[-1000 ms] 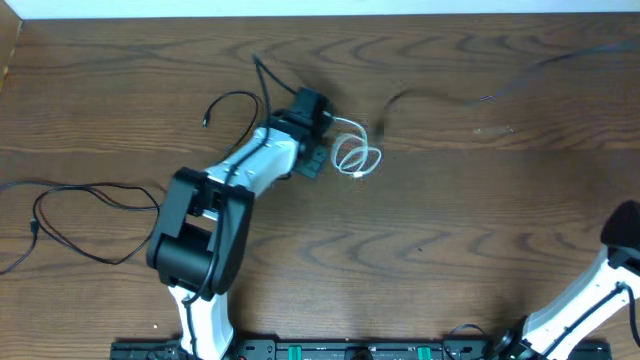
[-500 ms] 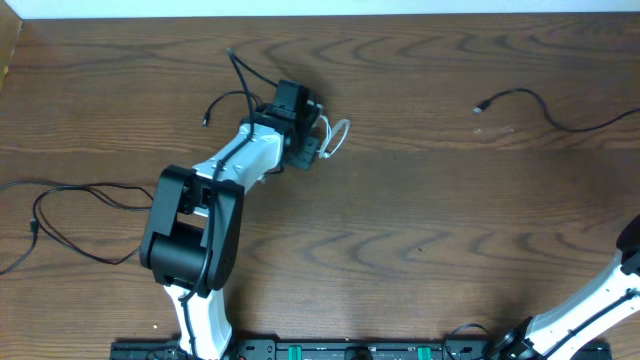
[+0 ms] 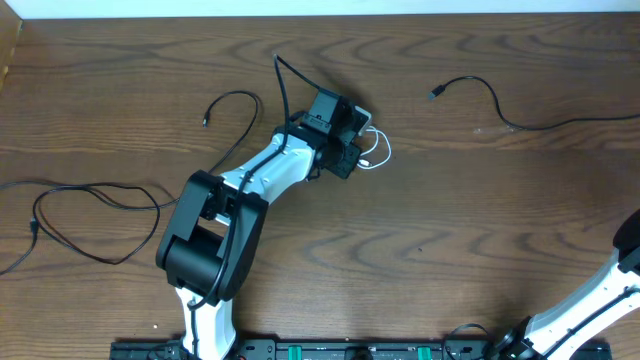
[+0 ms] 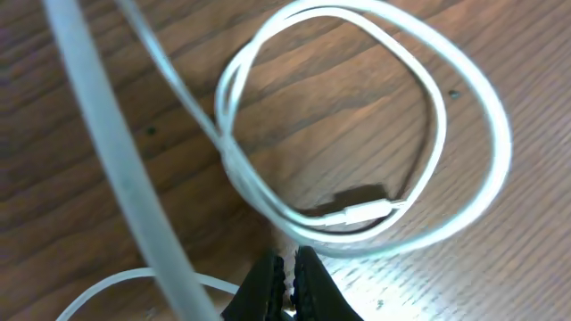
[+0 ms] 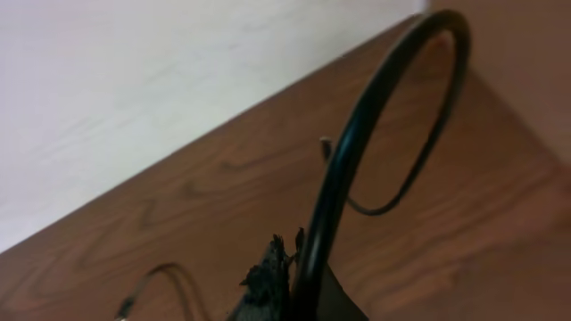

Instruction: Untangle cables

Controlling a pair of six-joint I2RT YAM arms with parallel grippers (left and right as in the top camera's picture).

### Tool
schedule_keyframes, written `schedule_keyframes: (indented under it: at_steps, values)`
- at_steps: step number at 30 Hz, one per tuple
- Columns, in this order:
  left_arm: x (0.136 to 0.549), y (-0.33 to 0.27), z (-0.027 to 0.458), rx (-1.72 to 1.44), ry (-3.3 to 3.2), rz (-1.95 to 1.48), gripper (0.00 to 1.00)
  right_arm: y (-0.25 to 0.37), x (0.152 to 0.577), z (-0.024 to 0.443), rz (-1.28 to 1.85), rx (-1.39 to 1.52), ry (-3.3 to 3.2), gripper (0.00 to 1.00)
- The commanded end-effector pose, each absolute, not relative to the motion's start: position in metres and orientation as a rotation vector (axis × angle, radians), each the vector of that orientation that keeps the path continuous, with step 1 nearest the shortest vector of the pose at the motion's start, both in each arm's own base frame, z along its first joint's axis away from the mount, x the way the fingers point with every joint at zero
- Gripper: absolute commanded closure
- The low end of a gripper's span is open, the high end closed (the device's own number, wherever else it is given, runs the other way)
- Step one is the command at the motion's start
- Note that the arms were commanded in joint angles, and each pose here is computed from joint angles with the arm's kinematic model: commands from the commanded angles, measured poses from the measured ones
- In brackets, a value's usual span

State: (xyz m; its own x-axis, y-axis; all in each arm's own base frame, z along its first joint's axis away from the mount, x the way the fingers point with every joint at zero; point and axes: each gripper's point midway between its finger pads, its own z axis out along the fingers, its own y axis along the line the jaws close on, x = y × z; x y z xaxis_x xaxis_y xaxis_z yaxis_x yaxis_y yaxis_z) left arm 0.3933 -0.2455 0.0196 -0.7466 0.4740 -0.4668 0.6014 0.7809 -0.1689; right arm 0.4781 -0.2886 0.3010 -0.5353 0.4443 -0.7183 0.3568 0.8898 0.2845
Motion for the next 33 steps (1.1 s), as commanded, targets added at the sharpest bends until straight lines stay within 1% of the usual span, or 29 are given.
schedule_keyframes:
  at_steps: [1,5,14,18,21,22,24,26,27,28,30,31,33]
  values:
    - [0.397,-0.234,0.022,0.758,2.595,-0.448,0.93,-0.319,0.467,0.296,-0.084,0.648,2.203,0.99]
    - [0.396,-0.234,0.021,0.761,2.602,-0.447,0.92,-0.354,0.45,0.299,-0.274,0.766,2.169,0.99]
    - [0.398,-0.236,0.023,0.762,2.586,-0.449,0.92,-0.393,0.409,0.309,-0.589,1.051,2.064,0.99]
    - [0.398,-0.236,0.023,0.762,2.586,-0.449,0.92,-0.403,0.394,0.313,-0.698,1.147,2.01,0.99]
    - [0.399,-0.237,0.023,0.762,2.583,-0.449,0.93,-0.402,0.394,0.313,-0.691,1.155,2.006,0.99]
    - [0.399,-0.237,0.023,0.761,2.581,-0.449,0.92,-0.398,0.4,0.311,-0.649,1.125,2.026,0.93]
    - [0.4,-0.237,0.024,0.761,2.579,-0.45,0.92,-0.381,0.42,0.305,-0.498,0.991,2.103,0.74]
    - [0.4,-0.237,0.024,0.761,2.578,-0.45,0.92,-0.363,0.435,0.302,-0.358,0.891,2.145,0.5]
    - [0.4,-0.237,0.024,0.761,2.579,-0.45,0.92,-0.356,0.44,0.301,-0.306,0.862,2.154,0.34]
    - [0.4,-0.237,0.023,0.761,2.579,-0.45,0.91,-0.349,0.445,0.3,-0.244,0.834,2.16,0.21]
    - [0.4,-0.237,0.023,0.761,2.579,-0.45,0.89,-0.338,0.451,0.3,-0.165,0.791,2.166,0.06]
    - [0.4,-0.237,0.023,0.761,2.579,-0.45,0.88,-0.33,0.456,0.301,-0.114,0.738,2.177,0.01]
    - [0.399,-0.237,0.023,0.761,2.579,-0.45,0.88,-0.309,0.466,0.303,0.002,0.603,2.195,0.01]
